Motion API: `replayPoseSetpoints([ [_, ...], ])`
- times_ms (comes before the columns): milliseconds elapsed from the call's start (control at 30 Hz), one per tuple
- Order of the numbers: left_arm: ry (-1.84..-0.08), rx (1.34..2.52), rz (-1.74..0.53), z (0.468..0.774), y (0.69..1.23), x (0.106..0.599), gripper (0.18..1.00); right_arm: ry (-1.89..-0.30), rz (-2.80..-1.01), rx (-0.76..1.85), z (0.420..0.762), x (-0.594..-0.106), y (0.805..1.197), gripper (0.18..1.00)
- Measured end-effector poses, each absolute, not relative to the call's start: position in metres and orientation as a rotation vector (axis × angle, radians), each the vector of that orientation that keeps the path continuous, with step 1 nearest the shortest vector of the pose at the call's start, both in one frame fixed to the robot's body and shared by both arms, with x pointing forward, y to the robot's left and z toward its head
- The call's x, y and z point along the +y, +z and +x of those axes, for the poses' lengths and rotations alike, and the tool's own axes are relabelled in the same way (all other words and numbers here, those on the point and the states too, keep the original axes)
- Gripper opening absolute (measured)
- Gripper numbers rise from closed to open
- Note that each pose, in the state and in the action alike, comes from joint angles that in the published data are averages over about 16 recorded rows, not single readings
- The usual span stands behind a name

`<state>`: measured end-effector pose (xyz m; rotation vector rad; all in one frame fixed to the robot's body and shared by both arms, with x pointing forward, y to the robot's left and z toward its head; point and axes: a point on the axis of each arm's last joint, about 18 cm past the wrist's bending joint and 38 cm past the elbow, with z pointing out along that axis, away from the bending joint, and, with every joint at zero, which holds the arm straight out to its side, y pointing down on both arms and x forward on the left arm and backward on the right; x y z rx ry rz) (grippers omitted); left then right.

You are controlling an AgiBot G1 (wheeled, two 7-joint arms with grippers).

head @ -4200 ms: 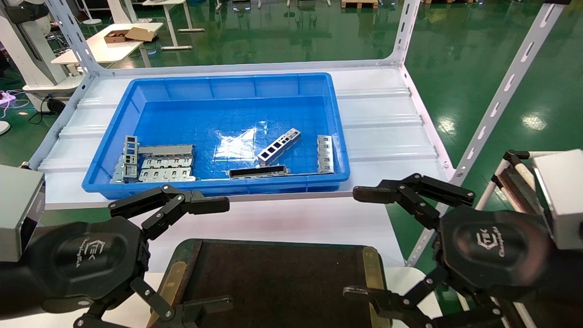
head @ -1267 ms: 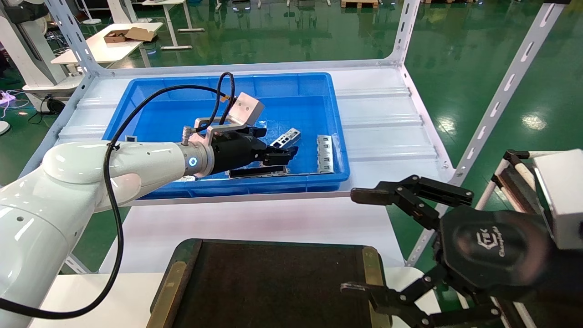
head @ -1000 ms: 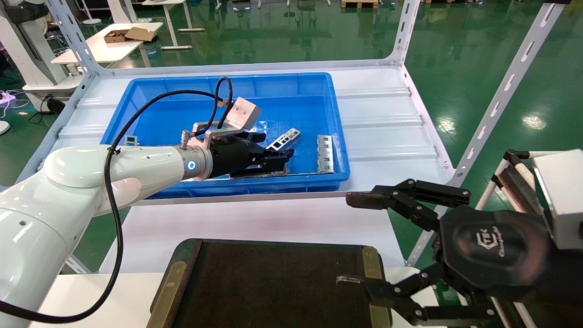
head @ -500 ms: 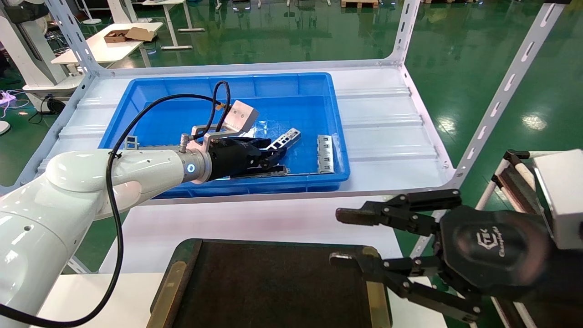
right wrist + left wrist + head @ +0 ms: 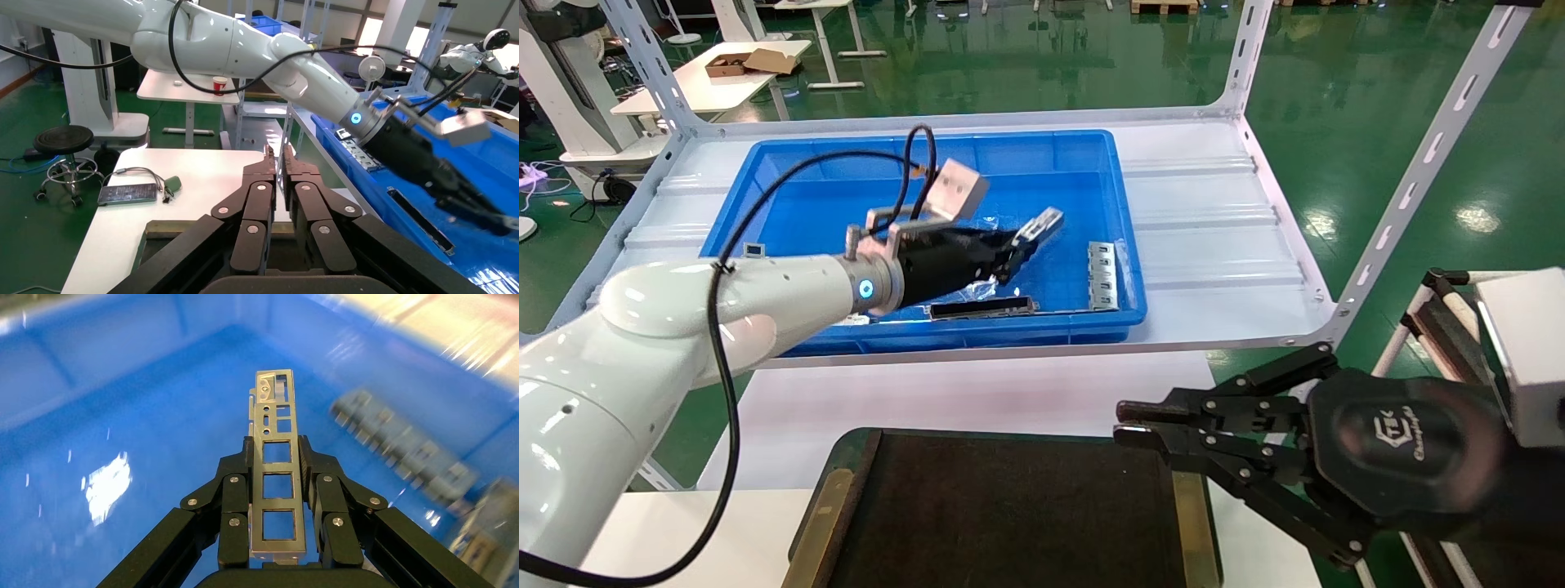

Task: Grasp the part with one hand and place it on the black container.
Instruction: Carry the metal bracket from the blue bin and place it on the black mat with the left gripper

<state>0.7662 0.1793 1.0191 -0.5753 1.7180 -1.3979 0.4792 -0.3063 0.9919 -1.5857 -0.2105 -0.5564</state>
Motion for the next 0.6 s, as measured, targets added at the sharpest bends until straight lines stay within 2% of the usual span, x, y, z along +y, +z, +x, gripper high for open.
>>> replayPoseSetpoints([
  [300, -1.556, 1.754, -0.375, 0.733, 1.044, 0.180, 0.326, -0.556, -1.586, -0.211, 0.479, -0.306, 0.992, 0.204],
  [600, -1.719, 1.840, -0.171, 0.684, 1.030, 0.192, 0.325, -0.556, -1.586, -0.211, 0.479, -0.306, 0.992, 0.191],
])
